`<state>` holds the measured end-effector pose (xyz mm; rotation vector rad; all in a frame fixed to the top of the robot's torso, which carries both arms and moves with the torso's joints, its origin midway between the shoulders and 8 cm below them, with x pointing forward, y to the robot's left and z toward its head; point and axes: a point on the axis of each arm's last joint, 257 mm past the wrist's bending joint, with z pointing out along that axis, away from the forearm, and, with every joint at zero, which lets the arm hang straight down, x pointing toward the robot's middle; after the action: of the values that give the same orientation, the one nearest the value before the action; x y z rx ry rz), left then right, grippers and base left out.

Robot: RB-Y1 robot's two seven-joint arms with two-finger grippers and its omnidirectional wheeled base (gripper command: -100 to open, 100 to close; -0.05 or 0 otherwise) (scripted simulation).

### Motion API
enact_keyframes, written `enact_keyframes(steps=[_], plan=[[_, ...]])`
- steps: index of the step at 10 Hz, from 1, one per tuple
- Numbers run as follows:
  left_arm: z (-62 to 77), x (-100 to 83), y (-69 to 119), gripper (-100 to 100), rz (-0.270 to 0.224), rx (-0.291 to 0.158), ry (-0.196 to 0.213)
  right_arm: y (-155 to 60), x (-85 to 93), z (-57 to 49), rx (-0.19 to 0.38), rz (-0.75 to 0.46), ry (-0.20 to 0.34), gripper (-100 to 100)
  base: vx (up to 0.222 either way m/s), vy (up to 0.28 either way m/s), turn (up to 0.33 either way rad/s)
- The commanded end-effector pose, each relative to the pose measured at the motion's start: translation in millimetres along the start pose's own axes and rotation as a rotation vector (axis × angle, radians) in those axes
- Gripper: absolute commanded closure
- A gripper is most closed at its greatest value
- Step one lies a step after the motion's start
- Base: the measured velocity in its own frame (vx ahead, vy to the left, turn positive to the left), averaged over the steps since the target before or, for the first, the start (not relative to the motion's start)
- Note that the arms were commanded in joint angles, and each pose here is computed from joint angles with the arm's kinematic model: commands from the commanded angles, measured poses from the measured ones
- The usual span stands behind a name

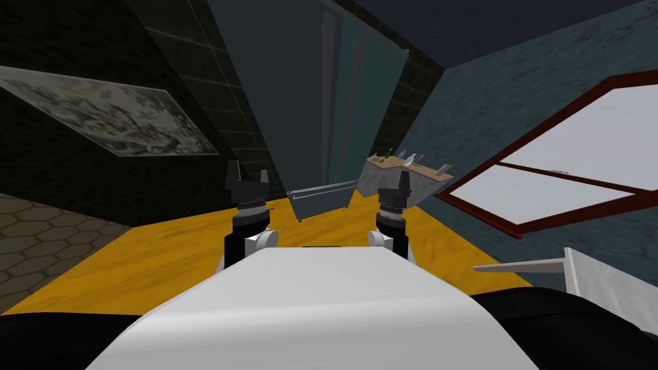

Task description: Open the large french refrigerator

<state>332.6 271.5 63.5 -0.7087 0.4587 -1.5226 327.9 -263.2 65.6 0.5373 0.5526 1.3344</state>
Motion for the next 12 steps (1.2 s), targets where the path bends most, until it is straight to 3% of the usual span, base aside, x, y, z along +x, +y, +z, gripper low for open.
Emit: enact_keyframes(steps=[1, 9, 10, 12], plan=[[0.0, 0.0, 0.0, 0, 0.000, 0.000, 0.000, 0.0, 0.0, 0.0, 0.000, 0.000, 0.000, 0, 0.000, 0.000, 0.000], [0.1, 0.0, -0.2, 0, 0.000, 0.000, 0.000, 0.2, 0.0, 0.1, 0.000, 0.000, 0.000, 0, 0.000, 0.000, 0.000], [-1.0, 4.2, 4.2, -100, 0.005, -0.010, 0.031, 0.2, 0.0, 0.1, 0.000, 0.000, 0.000, 0, 0.014, -0.002, -0.014], [-3.4, 9.4, 13.0, -100, 0.007, -0.027, 0.073, -0.1, 0.0, -0.1, 0.000, 0.000, 0.000, 0, 0.027, -0.008, -0.025]])
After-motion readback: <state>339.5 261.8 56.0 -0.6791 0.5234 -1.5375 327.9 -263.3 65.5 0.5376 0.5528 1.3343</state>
